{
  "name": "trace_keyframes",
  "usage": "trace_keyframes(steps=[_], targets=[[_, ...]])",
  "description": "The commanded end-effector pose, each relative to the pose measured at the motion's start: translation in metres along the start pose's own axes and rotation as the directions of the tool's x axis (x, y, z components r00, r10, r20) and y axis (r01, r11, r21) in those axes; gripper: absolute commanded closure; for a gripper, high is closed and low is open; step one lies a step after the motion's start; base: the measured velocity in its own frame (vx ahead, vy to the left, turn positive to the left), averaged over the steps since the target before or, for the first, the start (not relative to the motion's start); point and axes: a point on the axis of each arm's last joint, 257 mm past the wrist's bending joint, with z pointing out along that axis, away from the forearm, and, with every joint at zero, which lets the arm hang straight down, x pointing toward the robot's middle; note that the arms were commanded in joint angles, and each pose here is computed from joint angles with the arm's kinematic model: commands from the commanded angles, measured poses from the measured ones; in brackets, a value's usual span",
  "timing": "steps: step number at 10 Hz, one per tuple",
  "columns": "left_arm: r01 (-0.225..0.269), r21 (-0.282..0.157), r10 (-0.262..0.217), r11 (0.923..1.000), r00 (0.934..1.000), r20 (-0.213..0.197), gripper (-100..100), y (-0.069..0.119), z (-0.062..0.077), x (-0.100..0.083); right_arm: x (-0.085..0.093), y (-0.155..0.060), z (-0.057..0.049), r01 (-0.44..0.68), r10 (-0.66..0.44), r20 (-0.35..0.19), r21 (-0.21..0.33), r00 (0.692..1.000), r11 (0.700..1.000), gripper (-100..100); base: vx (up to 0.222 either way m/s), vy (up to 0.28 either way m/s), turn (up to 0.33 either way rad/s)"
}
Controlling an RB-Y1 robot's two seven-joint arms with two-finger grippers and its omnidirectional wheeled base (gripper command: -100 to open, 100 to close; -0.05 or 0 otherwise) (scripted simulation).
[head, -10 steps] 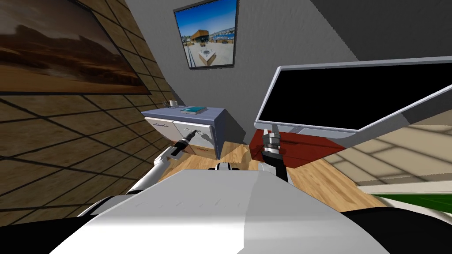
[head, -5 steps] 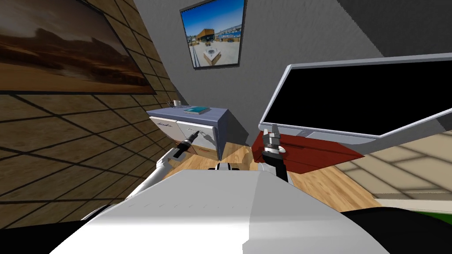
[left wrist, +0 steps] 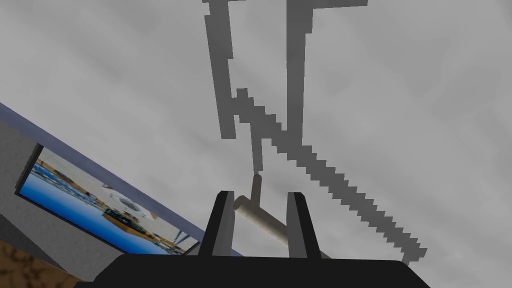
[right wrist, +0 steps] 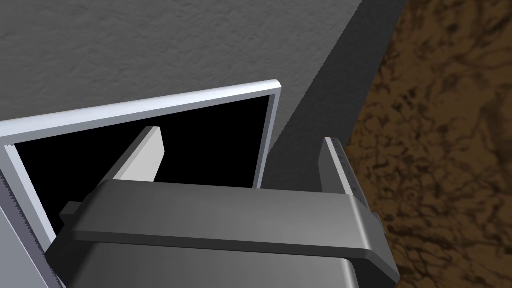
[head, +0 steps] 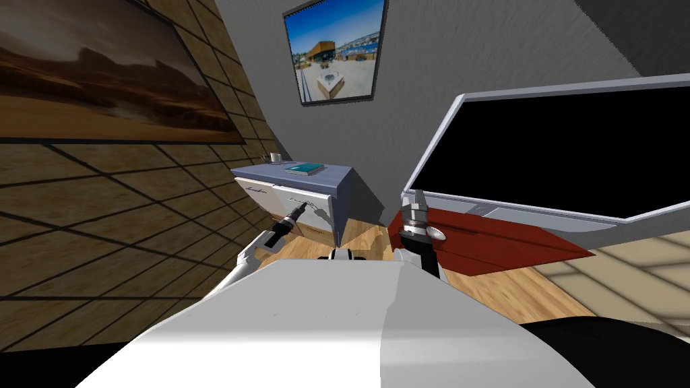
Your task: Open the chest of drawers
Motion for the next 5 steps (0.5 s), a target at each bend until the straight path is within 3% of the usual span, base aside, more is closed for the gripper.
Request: trace_keyframes(steps=[1,3,4,5], targets=[[0.029,-0.023,-0.030,0.9993,0.9992,-0.028,100,-0.010,-0.012,0.032,0.000,0.000,0.000,0.000,0.000,0.000,0.000,1.000,1.000,0,0.103,0.055,0.244],[0.037,0.001,-0.037,0.9993,0.9989,-0.029,100,-0.029,-0.021,0.034,0.000,0.000,0.000,0.000,0.000,0.000,0.000,1.000,1.000,0,0.091,0.043,0.079],[0.066,-0.003,-0.066,0.9978,0.9969,-0.044,100,-0.041,-0.025,0.054,0.000,0.000,0.000,0.000,0.000,0.000,0.000,1.000,1.000,0,0.090,0.053,0.200],[0.073,0.006,-0.073,0.9973,0.9963,-0.045,100,-0.053,-0.030,0.055,0.000,0.000,0.000,0.000,0.000,0.000,0.000,1.000,1.000,0,0.117,0.056,0.170]])
